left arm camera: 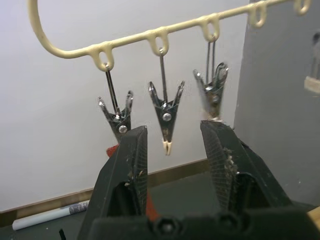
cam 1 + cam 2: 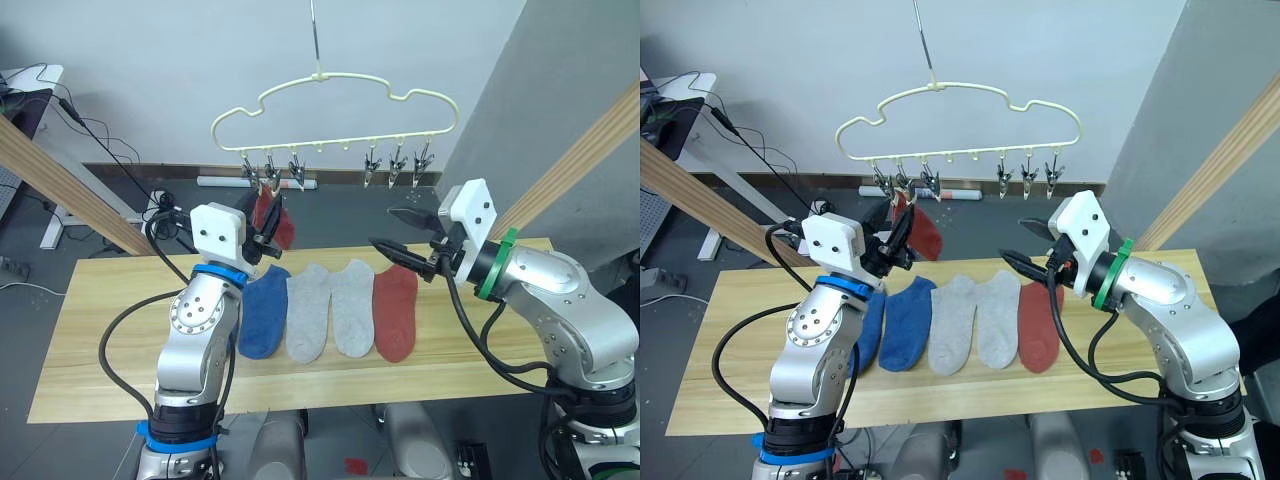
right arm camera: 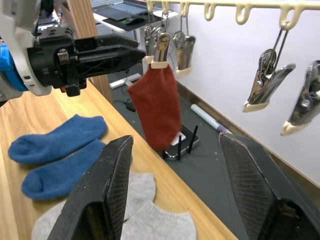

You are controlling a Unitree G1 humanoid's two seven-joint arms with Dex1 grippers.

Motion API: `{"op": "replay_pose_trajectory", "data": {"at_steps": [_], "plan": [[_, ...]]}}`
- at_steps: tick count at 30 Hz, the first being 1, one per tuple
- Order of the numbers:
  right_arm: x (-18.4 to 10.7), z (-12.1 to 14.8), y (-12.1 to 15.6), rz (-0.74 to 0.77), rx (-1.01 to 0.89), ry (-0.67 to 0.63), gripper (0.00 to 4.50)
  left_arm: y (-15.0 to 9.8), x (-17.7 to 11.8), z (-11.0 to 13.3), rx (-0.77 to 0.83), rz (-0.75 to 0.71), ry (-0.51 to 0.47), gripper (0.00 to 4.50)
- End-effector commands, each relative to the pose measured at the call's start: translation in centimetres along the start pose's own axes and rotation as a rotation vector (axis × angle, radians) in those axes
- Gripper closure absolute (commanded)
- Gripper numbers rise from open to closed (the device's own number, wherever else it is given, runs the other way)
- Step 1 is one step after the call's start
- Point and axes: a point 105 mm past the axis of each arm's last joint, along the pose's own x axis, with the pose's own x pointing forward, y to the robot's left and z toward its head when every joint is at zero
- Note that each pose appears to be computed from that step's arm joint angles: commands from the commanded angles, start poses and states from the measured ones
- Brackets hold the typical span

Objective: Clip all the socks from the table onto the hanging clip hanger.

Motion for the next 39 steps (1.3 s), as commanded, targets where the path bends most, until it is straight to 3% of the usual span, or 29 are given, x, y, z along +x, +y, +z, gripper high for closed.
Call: {"op": "replay_pose_trajectory", "data": {"at_steps": [1, 32, 39], "plan": [[-0.6, 1.4, 0.1, -0.002, -0.033, -0.041, 1.61, 0.1, 0.6, 1.2, 0.008, 0.013, -0.055, 2.58], [-1.2, 1.7, 0.0, 0.005, -0.017, -0.040, 1.61, 0.8, 3.1, 1.6, 0.001, 0.066, -0.107, 2.58], [-1.1, 2.6, 0.4, 0.038, -0.042, -0.098, 1.61, 0.7, 3.9, 1.9, 0.000, 0.076, -0.131, 2.58]]}}
